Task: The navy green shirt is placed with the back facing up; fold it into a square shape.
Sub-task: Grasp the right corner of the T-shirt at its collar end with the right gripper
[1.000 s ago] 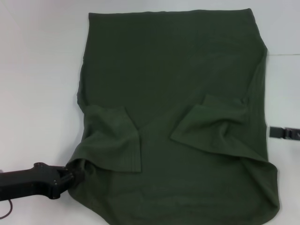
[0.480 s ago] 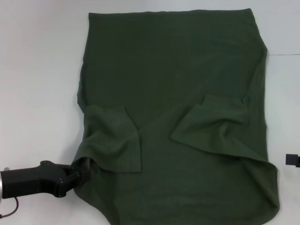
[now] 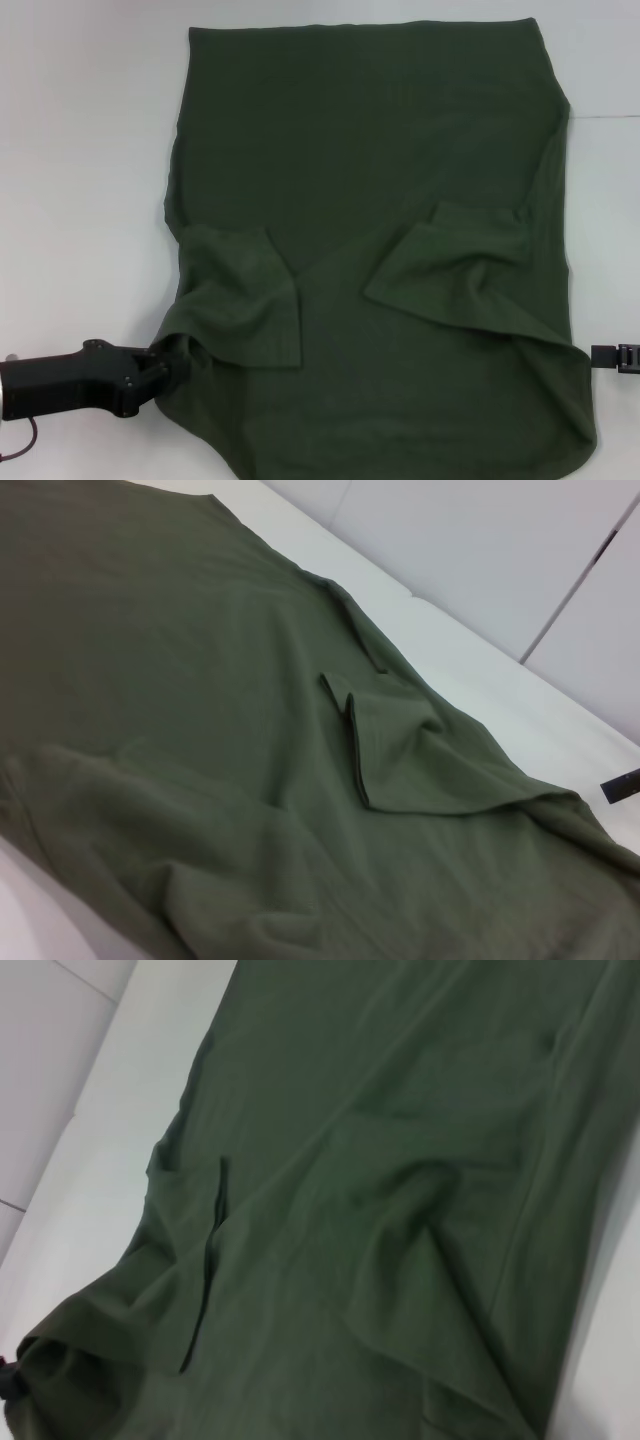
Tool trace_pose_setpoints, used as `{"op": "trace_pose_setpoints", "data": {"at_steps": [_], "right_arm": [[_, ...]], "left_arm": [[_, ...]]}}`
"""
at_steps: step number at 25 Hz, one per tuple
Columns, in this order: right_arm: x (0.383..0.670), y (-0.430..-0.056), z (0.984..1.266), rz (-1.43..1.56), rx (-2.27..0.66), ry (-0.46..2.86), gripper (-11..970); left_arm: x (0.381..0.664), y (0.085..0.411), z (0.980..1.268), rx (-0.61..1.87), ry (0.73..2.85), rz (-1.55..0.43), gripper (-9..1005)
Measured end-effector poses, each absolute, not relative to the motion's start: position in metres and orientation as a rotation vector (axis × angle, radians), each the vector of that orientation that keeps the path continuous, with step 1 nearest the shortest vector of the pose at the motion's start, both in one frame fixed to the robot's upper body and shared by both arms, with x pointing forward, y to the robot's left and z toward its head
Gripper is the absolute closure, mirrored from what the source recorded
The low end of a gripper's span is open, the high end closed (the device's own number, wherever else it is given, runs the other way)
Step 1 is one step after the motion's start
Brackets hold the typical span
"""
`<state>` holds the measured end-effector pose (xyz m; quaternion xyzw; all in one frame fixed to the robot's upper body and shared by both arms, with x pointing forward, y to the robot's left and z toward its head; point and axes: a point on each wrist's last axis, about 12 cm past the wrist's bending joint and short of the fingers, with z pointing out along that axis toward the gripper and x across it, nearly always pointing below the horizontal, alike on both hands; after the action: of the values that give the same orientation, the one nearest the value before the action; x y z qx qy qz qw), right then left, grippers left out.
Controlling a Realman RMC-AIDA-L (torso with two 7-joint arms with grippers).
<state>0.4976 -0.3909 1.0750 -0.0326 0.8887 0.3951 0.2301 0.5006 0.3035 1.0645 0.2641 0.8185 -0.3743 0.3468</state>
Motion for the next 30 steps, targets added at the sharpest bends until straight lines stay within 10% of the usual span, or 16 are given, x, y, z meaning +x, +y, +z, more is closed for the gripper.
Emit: {"op": "trace_pose_setpoints", "data": {"at_steps": [30], "right_arm": [[0.527,-0.332,1.073,1.236,-0.332,2.412,62]], "left_arm": [[0.505,0.304,1.065,0.689,2.118,-0.945,965]]}}
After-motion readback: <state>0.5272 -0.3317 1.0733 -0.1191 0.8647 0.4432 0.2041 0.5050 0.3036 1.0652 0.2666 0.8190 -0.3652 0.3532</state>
